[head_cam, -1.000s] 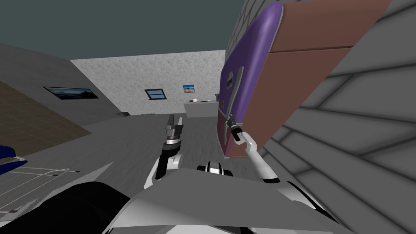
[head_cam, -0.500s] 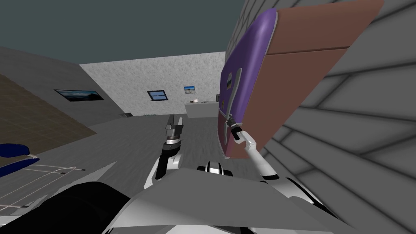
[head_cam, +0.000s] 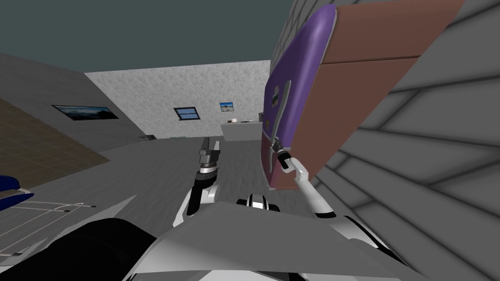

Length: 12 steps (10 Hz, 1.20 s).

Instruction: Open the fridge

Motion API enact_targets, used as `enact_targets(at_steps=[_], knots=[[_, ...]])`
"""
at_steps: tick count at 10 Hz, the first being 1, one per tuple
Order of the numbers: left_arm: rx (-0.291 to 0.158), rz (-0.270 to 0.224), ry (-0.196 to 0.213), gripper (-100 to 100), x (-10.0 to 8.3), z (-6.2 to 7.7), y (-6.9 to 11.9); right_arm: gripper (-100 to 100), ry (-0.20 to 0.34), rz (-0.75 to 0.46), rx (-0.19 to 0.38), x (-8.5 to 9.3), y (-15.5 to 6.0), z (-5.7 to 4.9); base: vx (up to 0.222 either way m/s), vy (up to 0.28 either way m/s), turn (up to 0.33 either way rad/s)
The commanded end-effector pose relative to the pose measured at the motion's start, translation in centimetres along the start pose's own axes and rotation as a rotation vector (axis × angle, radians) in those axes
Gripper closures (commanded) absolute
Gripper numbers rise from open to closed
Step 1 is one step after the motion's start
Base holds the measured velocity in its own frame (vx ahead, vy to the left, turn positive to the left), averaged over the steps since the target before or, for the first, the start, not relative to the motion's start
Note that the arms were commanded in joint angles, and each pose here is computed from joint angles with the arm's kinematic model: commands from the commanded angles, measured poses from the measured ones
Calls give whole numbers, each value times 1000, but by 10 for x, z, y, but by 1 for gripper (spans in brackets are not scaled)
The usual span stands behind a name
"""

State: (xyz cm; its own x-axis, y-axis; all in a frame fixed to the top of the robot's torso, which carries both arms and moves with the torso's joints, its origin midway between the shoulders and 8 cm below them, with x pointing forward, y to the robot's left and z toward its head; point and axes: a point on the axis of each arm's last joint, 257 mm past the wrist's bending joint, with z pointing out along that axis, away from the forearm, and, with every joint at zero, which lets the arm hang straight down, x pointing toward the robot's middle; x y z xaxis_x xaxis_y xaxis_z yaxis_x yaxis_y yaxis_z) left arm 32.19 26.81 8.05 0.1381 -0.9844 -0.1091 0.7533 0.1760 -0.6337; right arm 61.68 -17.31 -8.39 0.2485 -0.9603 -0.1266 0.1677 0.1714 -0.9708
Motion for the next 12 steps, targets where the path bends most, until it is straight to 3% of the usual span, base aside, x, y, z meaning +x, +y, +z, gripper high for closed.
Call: enact_targets(at_steps=[1, 5, 7, 10, 12], knots=[[0, 0, 0, 0, 0, 0, 0, 100, 31, -8, 4, 9, -2, 0, 37, 213, -76], [0, -1, 0, 0, 0, 0, 0, 100, 92, -24, 10, 26, -6, -2, 36, 270, -36], [0, 0, 0, 0, 0, 0, 0, 100, 154, -39, 16, 44, -9, -5, 47, 293, -61], [0, 0, 0, 0, 0, 0, 0, 100, 186, -46, 18, 53, -11, -7, 44, 308, -36], [0, 0, 0, 0, 0, 0, 0, 100, 249, -60, 21, 70, -14, -11, 70, 333, -54]])
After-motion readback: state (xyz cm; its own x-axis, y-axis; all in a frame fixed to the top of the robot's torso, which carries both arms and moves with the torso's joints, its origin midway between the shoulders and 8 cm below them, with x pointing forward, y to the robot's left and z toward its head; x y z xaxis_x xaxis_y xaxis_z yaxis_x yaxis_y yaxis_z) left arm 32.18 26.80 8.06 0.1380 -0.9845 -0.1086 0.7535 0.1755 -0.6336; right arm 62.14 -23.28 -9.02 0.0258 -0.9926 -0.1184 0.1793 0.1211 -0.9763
